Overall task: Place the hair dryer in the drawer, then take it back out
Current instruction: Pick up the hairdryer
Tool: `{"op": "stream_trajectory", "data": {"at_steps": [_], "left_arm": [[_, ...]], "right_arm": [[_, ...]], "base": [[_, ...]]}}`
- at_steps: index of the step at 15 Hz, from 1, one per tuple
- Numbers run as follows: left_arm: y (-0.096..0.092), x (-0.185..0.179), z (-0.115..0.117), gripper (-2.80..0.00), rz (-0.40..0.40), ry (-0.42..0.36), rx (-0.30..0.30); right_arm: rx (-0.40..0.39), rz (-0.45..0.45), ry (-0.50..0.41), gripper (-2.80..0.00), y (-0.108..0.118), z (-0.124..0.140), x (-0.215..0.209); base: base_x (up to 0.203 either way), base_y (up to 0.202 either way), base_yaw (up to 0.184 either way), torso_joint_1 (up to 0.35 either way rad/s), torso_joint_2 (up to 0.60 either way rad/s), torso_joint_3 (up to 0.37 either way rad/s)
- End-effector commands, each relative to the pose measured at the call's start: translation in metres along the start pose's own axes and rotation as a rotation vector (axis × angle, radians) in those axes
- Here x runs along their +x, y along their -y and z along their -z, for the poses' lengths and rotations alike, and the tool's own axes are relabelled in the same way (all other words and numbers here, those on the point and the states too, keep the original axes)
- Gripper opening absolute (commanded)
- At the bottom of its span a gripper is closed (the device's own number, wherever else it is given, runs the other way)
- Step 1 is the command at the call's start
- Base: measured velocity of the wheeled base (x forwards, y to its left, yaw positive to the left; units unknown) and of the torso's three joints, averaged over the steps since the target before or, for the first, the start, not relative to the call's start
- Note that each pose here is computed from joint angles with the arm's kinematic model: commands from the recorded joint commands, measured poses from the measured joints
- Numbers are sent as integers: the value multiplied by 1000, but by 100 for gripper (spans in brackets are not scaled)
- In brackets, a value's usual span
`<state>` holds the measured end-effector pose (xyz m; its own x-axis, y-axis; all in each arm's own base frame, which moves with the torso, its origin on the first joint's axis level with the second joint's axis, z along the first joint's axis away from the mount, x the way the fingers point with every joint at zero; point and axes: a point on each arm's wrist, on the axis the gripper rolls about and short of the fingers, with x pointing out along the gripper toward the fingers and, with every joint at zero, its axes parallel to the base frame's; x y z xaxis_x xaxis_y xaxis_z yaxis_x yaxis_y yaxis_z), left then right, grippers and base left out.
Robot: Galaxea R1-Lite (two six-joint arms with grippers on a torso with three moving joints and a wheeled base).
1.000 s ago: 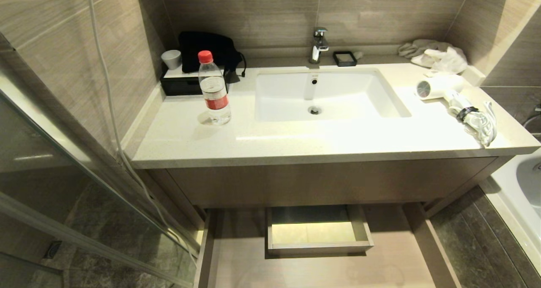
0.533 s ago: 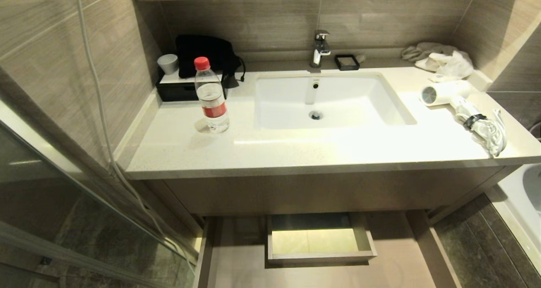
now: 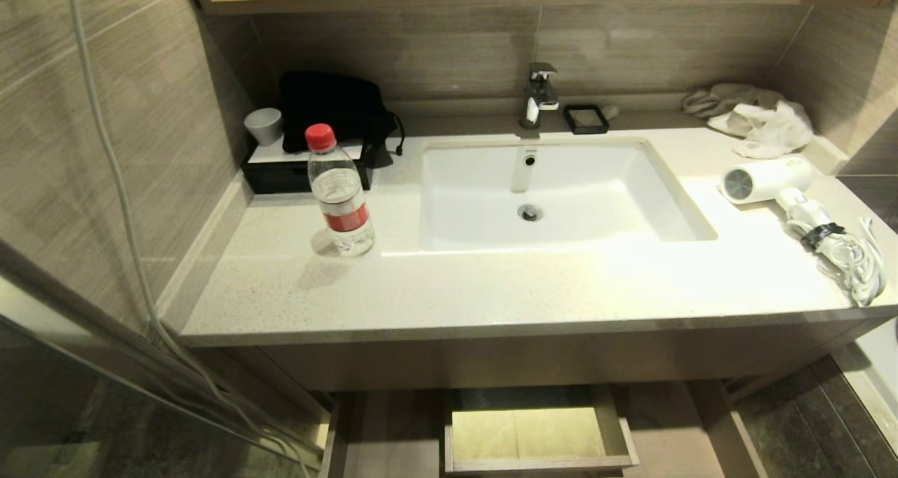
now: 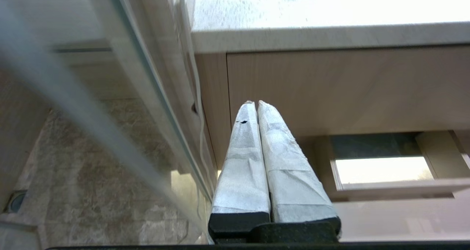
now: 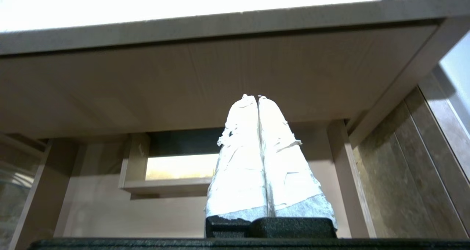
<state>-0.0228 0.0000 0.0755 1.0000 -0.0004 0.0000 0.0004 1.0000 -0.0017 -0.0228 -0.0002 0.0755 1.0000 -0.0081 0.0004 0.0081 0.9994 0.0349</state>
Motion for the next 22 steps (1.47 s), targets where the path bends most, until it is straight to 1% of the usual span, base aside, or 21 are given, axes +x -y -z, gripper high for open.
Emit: {"op": "stream_trajectory", "data": {"at_steps": [1,5,7,22], "left_arm": [[0,0,0,-280,0,0,0],[0,0,0,-280,0,0,0],[0,0,0,-280,0,0,0],[0,0,0,-280,0,-2,0]], "right_arm": [[0,1,-3,-280,0,0,0],[4,1,-2,-280,0,0,0],[8,1,-5,-280,0,1,0],[10,1,-5,-280,0,1,0]], "base": [[0,0,0,355,-224,147],[0,0,0,376,-258,111],[0,0,0,193,-139,45],[0,0,0,9,-8,3]]}}
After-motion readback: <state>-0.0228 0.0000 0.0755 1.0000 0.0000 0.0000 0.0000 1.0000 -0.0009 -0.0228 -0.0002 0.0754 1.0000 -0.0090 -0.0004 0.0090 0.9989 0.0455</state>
